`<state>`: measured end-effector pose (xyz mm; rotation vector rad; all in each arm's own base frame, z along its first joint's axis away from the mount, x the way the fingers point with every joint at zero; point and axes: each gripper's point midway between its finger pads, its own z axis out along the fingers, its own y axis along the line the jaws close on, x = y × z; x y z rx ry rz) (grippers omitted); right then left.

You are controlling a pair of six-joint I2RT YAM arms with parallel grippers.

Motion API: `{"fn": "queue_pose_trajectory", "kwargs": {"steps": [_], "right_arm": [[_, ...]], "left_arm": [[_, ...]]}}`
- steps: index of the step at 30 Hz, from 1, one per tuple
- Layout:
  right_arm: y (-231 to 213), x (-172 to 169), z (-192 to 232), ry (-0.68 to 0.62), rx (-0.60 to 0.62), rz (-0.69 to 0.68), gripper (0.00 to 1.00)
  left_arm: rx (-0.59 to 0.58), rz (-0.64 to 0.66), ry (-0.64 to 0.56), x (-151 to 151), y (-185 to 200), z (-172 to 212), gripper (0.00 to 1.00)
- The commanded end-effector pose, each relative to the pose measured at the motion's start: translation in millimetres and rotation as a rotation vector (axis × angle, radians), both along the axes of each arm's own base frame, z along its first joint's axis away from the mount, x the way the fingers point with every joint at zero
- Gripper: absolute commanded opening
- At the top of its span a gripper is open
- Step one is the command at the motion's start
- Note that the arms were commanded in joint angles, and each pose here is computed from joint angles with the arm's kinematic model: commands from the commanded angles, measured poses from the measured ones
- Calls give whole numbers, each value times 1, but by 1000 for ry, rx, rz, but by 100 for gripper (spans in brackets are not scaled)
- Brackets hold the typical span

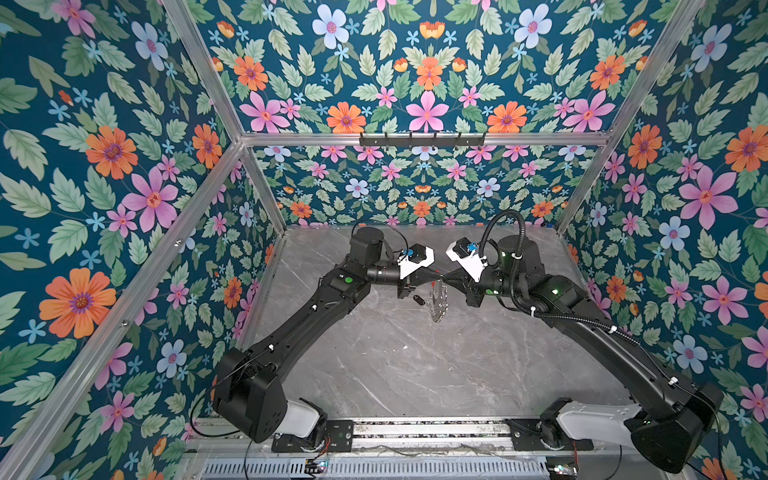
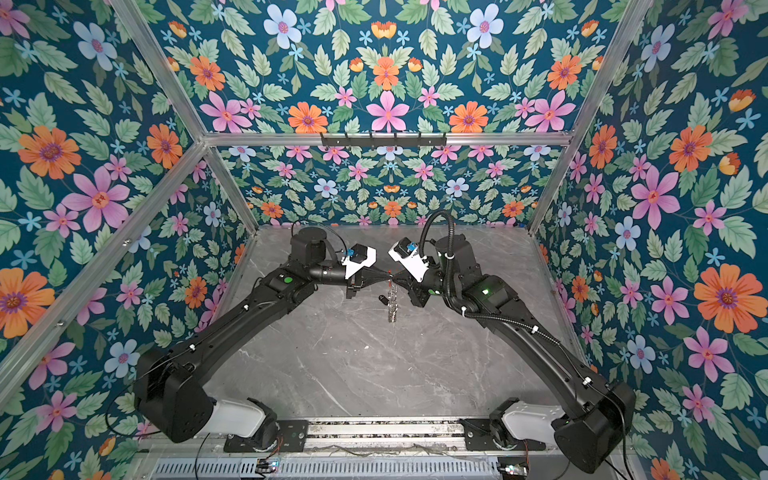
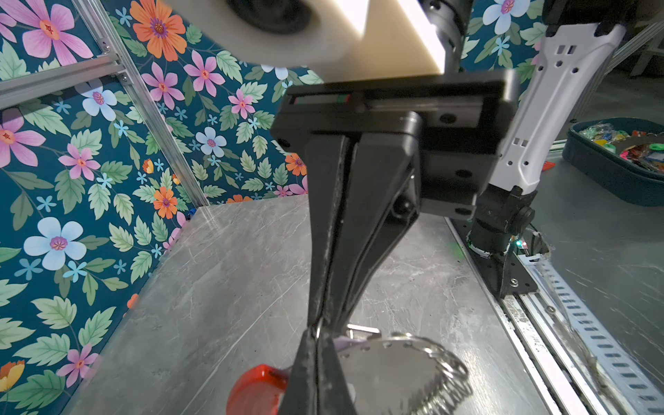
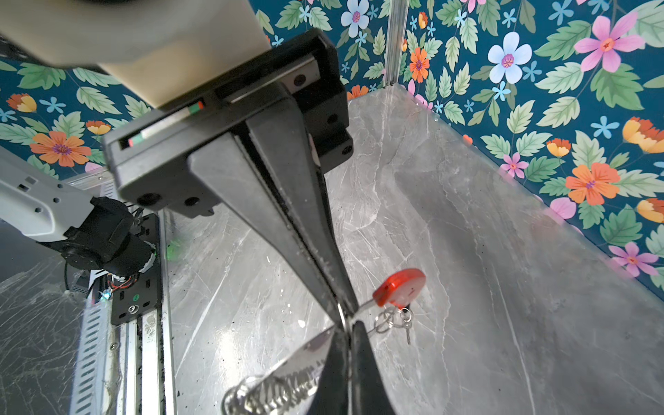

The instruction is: Put the keys on the keyring

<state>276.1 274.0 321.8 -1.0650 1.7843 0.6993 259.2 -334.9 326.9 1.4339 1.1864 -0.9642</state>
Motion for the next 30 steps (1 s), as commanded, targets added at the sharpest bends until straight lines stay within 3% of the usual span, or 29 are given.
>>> {"fn": "queue_pose_trajectory", "kwargs": {"steps": [1,4,7,11,21,30], "right_arm": [[4,2,16,-25,55,-5,0],[-10,12,26,63,136,-66,7],[-21,11,42,200,292,-20,20],[-22,1,50,251,390,49,34],[-17,0,50,301,454,103,42],[-11,1,61,319,518,163,42]], "left_arm": [[-26,-13,-11,-2,-1,6,0],[-76,5,-1,-2,0,13,0],[-151,18,33,0,1,20,0],[-268,26,85,-1,4,33,0],[-450,43,163,-7,15,57,0],[-534,-8,164,-18,23,78,0]]}}
